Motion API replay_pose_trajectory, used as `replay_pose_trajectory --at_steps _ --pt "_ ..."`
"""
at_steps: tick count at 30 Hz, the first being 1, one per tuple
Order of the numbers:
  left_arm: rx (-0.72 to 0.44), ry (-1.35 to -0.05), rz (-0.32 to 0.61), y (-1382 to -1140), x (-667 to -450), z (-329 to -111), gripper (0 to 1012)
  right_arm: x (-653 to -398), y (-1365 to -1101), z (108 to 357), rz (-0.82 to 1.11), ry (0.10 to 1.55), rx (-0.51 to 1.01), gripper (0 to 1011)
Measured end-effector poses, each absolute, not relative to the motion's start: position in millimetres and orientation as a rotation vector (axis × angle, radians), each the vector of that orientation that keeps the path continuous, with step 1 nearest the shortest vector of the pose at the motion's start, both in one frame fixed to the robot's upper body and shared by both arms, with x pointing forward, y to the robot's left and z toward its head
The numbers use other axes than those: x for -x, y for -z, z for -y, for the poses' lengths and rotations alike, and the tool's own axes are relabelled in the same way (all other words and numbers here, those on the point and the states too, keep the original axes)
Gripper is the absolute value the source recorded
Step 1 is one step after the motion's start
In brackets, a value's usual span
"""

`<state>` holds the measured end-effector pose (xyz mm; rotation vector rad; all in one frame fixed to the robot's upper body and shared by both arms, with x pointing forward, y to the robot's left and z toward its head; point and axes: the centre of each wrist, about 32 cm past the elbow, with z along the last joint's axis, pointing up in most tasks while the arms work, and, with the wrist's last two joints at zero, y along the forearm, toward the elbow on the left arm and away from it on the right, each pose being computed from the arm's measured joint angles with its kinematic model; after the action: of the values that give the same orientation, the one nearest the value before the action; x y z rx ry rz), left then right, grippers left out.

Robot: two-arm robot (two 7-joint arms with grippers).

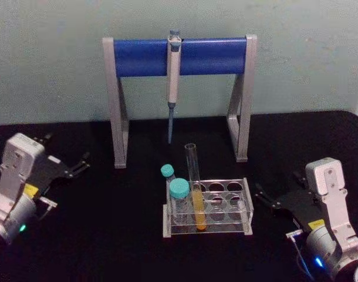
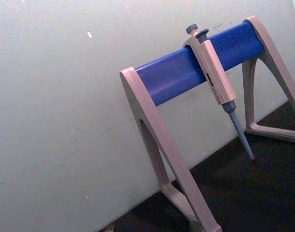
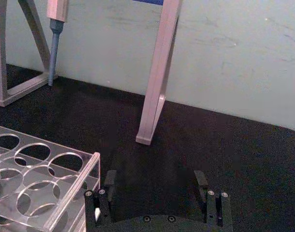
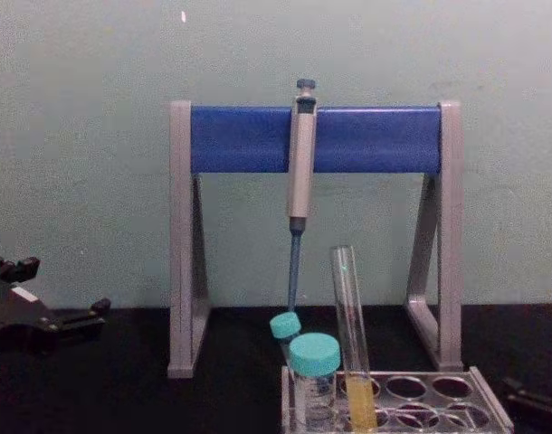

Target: Pick up the test tube from the test tube rack, shake it, then place it back into the test tube rack.

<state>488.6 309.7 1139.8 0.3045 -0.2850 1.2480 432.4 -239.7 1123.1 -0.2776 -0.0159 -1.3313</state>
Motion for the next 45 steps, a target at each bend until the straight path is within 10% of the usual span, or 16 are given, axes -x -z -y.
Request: replay_pose_trajectory --at_steps 45 --pt "-0.305 -1.248 0.285 -1139.8 -488.6 -309.7 1001 -432.5 -1123.9 240.4 0.024 1.328 0.264 1000"
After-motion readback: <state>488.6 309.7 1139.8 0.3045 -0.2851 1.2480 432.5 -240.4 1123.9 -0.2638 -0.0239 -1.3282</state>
